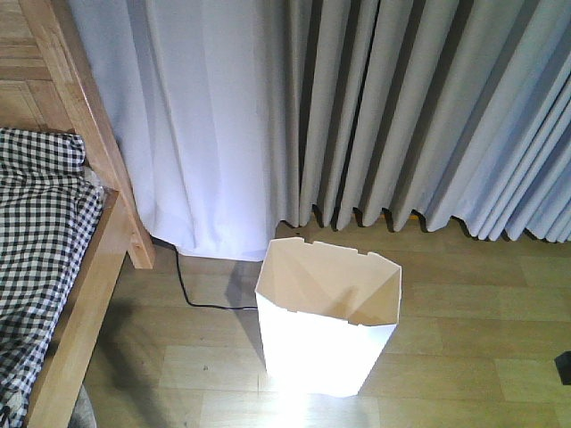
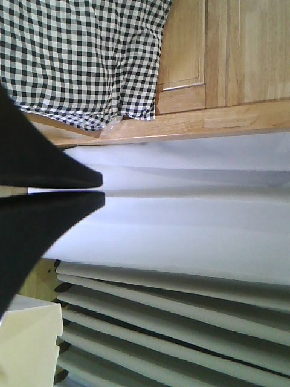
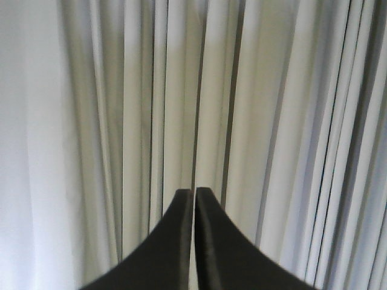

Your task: Move trash bin to bedside with robot

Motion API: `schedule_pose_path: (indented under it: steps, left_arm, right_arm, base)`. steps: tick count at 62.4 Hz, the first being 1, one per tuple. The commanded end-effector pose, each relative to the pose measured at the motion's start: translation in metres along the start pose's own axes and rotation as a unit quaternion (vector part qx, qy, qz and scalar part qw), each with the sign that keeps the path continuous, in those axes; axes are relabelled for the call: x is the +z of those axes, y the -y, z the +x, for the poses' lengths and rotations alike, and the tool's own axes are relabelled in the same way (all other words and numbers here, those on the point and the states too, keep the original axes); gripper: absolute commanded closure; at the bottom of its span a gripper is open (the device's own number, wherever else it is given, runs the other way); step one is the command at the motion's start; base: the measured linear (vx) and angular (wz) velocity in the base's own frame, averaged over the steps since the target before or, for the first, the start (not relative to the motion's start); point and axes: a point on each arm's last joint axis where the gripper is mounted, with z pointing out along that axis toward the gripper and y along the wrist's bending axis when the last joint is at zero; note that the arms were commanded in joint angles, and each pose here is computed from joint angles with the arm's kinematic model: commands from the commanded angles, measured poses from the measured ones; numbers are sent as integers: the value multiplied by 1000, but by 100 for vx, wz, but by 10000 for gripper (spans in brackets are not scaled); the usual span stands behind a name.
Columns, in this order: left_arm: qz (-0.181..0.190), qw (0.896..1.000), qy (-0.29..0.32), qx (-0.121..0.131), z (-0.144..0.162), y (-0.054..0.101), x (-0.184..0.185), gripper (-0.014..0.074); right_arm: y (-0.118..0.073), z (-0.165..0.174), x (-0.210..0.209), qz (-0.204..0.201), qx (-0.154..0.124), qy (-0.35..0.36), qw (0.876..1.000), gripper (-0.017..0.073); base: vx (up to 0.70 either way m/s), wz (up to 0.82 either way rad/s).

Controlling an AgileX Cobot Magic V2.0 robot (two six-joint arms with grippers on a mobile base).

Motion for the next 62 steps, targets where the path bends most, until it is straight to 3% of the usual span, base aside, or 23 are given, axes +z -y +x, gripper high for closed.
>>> schedule_pose_path:
  steps: [1,62]
  left_arm:
    - [3,1000,27,-6,2,0,2,599]
    - [3,1000,27,-6,2,0,2,599]
  right_arm:
    - [0,0,-1,1,-5,26,1000,570]
    - [0,2,-1,2,-5,15,1000,570]
  base:
    - [0,0]
    - [0,0]
